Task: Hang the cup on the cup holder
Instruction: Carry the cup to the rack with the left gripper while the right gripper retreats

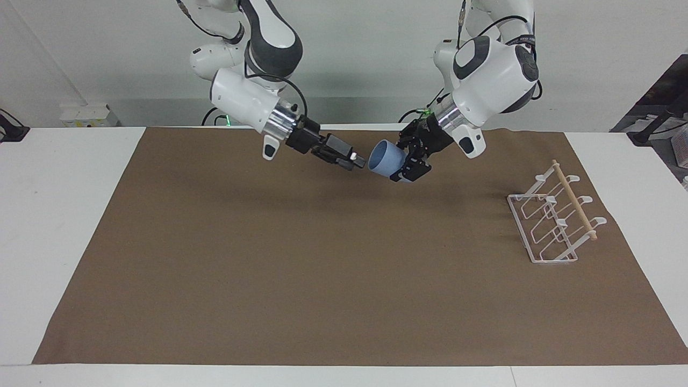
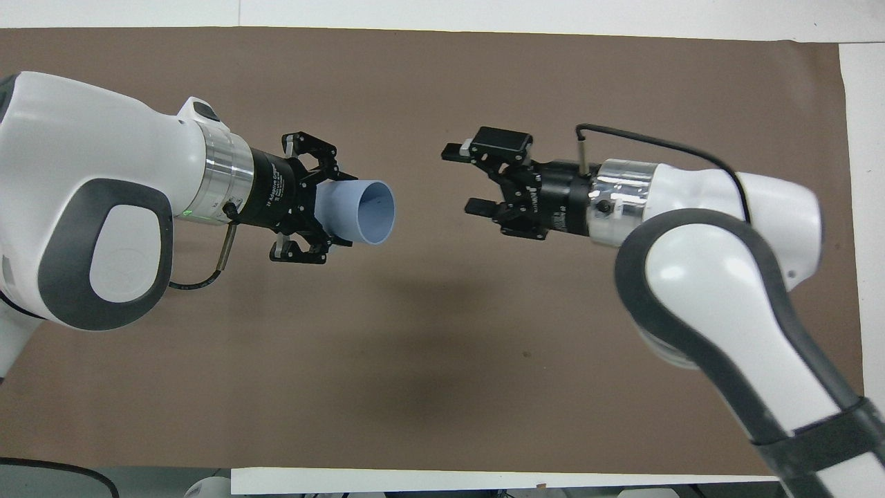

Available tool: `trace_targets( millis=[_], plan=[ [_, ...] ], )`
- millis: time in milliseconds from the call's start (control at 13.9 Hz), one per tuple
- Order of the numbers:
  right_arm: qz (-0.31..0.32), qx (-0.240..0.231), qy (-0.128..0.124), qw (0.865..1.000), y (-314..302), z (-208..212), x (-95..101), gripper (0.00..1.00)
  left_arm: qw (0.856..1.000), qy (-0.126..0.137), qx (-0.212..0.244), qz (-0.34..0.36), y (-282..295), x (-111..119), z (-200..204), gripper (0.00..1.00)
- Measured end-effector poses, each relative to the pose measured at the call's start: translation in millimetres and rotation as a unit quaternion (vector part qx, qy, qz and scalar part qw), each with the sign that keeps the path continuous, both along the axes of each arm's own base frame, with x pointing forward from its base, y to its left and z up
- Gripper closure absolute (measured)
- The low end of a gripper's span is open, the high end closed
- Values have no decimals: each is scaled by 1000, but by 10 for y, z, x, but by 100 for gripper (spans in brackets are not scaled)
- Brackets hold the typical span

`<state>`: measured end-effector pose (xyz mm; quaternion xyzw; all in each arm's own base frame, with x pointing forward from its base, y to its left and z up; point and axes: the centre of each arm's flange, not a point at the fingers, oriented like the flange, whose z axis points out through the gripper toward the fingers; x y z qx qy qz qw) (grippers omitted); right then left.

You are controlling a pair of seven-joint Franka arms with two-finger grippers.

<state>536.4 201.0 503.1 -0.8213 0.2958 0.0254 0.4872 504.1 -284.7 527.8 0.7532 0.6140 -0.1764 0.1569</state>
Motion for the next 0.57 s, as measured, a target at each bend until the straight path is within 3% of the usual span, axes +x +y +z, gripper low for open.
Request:
trace_targets(
  millis=[144,287,431,575],
  plan=[
    [24,-65,-8,998,-502,42,69,0,998,-9,67,-9,283,86,-70,20],
    [57,-156,-19,986,-952,91,97,0,988,-32,148,-20,587,186,-111,20],
    [101,-275,-37,956,-1399,201,132,0,962,-70,260,-45,846,267,-115,20],
    [150,-385,-26,910,-1721,351,117,0,921,-114,367,-70,1058,358,-70,20]
  ],
)
